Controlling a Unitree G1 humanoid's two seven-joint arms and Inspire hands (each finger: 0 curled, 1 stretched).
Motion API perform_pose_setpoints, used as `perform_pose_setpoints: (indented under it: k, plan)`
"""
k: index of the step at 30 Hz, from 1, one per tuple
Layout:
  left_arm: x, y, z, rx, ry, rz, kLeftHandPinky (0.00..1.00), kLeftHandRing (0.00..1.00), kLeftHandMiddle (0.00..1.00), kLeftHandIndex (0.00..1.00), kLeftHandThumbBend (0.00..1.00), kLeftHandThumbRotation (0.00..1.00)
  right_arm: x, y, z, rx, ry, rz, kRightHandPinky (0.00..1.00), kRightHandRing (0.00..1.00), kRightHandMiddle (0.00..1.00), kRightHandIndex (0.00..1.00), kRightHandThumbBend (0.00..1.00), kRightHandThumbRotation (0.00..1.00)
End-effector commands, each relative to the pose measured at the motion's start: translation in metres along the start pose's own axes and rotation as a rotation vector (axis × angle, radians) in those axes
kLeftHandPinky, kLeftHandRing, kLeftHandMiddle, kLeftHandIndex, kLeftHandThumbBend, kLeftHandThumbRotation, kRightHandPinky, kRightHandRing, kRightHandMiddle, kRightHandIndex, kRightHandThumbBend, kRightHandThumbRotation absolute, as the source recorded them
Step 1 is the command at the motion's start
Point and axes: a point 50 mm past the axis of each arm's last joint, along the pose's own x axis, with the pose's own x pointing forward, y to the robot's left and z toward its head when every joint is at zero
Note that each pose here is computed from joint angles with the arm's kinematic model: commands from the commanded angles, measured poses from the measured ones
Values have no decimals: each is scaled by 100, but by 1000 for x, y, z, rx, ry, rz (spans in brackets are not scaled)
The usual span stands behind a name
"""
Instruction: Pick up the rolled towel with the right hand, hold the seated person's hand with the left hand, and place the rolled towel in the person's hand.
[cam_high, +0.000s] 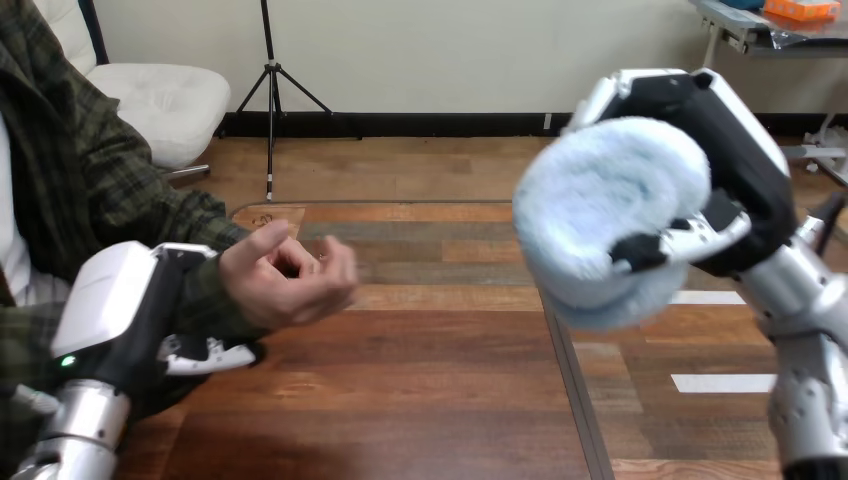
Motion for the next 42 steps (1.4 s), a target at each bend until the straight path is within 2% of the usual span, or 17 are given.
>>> perform_pose_setpoints:
  k: [1,8,17,20,23,28,32,42]
  plan:
    - [4,-12,23,-83,-72,-8,22,27,34,36,84,0,30,-5,7,-36,-74,38,17,23,27,30,76,0]
    - [6,-13,30,-88,-95,-1,22,27,34,35,83,0,41,-6,1,-38,-61,48,17,23,27,31,76,0]
    - [7,-14,42,-137,-108,-7,22,26,33,34,81,0,53,-6,-6,-2,0,58,16,22,27,30,76,0]
    - [8,-13,46,-158,-123,-8,22,26,33,34,81,0,57,-5,-5,-49,12,58,16,22,26,30,77,0]
    - [8,-14,47,-162,-141,-6,22,26,33,34,81,0,60,-5,-6,-44,20,63,16,22,26,29,76,0]
    - [9,-14,55,-161,-136,-10,22,26,33,34,81,0,66,-3,-8,-43,33,72,15,21,26,29,77,0]
    - [10,-15,58,-175,-130,-19,22,27,33,34,81,0,70,-2,-10,-38,27,85,15,21,26,29,77,0]
    - [10,-15,70,-185,-173,-6,22,27,34,34,83,0,81,6,-17,-60,7,136,13,19,24,27,75,0]
